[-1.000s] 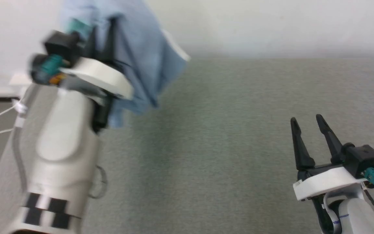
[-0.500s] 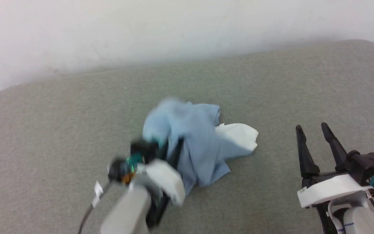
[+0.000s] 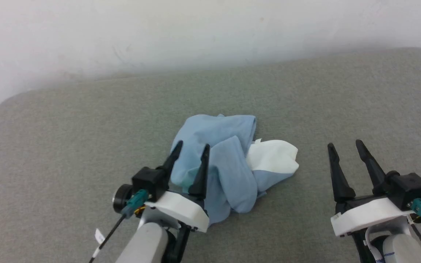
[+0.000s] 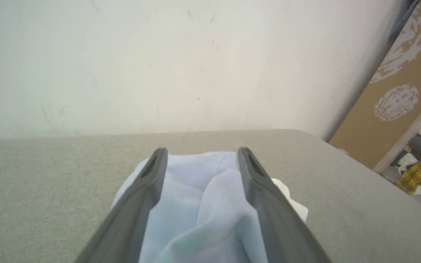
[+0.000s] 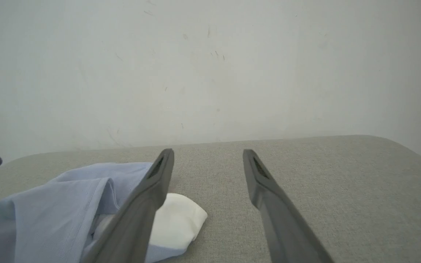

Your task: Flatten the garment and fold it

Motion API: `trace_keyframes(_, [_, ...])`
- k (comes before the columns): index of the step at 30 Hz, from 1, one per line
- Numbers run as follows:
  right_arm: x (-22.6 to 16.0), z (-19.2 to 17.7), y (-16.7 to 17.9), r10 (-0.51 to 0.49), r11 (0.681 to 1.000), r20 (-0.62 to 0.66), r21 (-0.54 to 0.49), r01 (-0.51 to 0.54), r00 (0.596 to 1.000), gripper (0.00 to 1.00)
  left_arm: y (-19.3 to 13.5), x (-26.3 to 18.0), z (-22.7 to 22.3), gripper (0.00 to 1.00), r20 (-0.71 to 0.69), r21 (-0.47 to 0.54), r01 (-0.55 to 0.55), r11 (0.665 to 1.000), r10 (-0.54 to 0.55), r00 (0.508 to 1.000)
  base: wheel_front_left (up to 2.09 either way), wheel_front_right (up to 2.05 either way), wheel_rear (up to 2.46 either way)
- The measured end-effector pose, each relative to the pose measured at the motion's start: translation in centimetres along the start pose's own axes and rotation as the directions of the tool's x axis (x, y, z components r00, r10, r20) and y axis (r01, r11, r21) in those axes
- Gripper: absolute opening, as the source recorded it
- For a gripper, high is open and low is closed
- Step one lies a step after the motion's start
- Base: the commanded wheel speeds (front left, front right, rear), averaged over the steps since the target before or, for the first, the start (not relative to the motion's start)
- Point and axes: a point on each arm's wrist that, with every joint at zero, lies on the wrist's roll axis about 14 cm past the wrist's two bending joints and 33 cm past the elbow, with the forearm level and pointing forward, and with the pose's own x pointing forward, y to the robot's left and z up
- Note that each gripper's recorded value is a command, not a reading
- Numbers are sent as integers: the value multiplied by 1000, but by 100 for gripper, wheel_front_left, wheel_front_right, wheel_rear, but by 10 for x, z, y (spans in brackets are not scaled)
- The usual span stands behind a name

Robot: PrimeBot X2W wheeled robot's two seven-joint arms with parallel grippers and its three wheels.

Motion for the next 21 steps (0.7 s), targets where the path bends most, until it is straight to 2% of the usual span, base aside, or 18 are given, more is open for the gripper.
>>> trace_keyframes(4, [-1,1,7,21,1000,2,4,-21,1000,100,13,-9,31,100,98,17,-63,998,61,993,0,0,0])
trace_keyframes(8, [-1,2,15,43,999,7,7,-43,999,100,41,-25,45,100,143,42,-172,984,164,976,0,0,0])
trace_keyframes(14, [-2,0,28,84,996,-13,10,-83,996,100,95,-61,49,100,154,88,-344,935,329,932,0,0,0])
trace_keyframes(21, [-1,-9,41,121,993,-69,15,-121,990,100,129,-96,51,100,154,124,-436,891,417,896,0,0,0])
